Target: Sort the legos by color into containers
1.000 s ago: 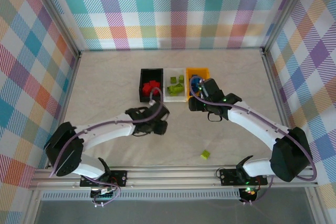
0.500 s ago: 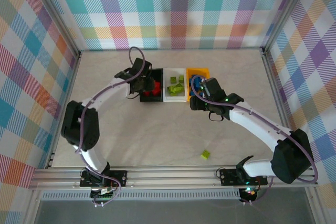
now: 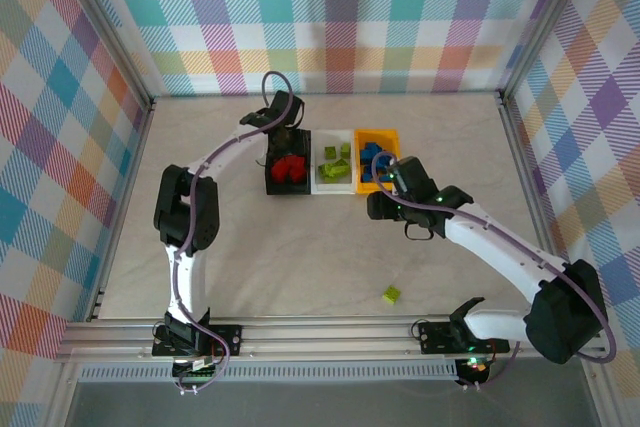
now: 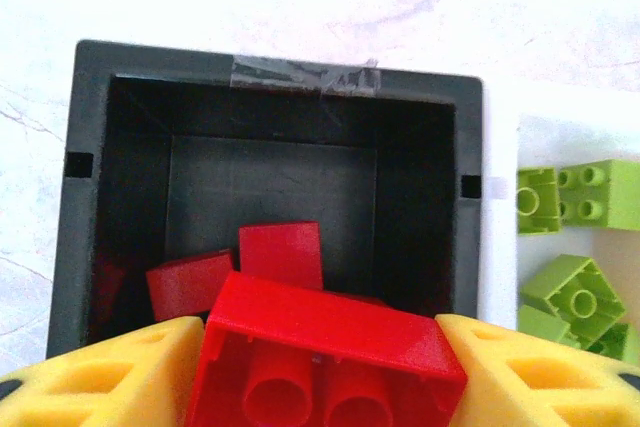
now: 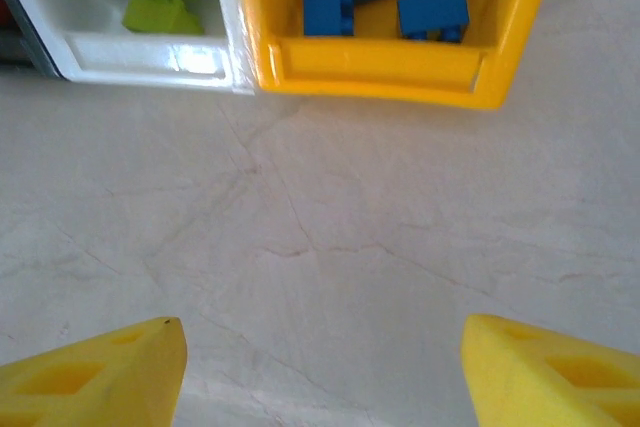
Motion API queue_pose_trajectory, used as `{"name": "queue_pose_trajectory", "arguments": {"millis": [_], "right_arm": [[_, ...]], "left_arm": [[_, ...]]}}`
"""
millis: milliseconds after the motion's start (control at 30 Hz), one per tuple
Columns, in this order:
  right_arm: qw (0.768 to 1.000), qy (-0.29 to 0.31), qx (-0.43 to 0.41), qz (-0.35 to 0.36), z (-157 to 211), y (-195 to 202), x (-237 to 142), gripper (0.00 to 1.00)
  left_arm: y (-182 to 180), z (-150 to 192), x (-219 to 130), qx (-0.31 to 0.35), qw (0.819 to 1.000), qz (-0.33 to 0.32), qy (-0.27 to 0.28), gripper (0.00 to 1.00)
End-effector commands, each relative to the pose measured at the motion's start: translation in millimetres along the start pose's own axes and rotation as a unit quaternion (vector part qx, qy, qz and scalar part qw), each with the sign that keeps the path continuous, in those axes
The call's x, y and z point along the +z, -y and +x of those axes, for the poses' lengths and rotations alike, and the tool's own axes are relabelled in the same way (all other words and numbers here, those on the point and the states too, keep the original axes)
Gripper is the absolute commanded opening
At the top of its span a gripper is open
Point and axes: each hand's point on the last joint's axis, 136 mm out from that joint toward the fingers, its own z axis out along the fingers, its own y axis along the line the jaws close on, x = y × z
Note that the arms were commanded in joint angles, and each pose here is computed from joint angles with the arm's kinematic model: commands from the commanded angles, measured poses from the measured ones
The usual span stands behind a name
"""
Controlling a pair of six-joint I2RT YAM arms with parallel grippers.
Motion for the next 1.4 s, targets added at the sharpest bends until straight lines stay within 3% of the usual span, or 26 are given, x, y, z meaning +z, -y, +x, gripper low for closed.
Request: {"name": "queue_pose_trajectory", "arguments": {"millis": [0, 233, 267, 300, 500, 833, 1133, 1367], "right_arm": [[1.0, -0.024, 0.013, -0.004, 15, 3, -5, 0.73], [0.993, -0.112, 0.027, -0.005, 54, 5, 0, 0.76], [0.991, -0.13, 0.031, -0.005, 63, 6, 0, 0.77], [0.988, -0.15, 0.035, -0.007, 74, 6, 2, 0.77], [0.957, -0.281, 0.067, -0.005, 143, 13, 7, 0.76], [0.928, -0.371, 0.035, 0.018, 187, 0, 5, 0.76], [0.901, -0.43, 0.009, 0.051, 226, -1, 3, 0.73], [0.904, -0.426, 0.011, 0.046, 229, -2, 9, 0.62]], "left_arm": [[-5, 1, -1, -0.003, 1.0, -0.006, -0.015, 0.68], [11, -7, -50, -0.034, 0.997, 0.067, 0.023, 0.82], [13, -4, -58, -0.037, 0.996, 0.079, 0.029, 0.97], [15, -1, -69, -0.042, 0.994, 0.096, 0.036, 1.0], [13, 50, -111, -0.066, 0.984, 0.154, 0.057, 1.0], [-19, 134, -125, -0.087, 0.981, 0.172, 0.036, 1.0], [-35, 149, -128, -0.09, 0.982, 0.159, 0.04, 1.0], [-40, 153, -124, -0.089, 0.985, 0.146, 0.035, 1.0]]}}
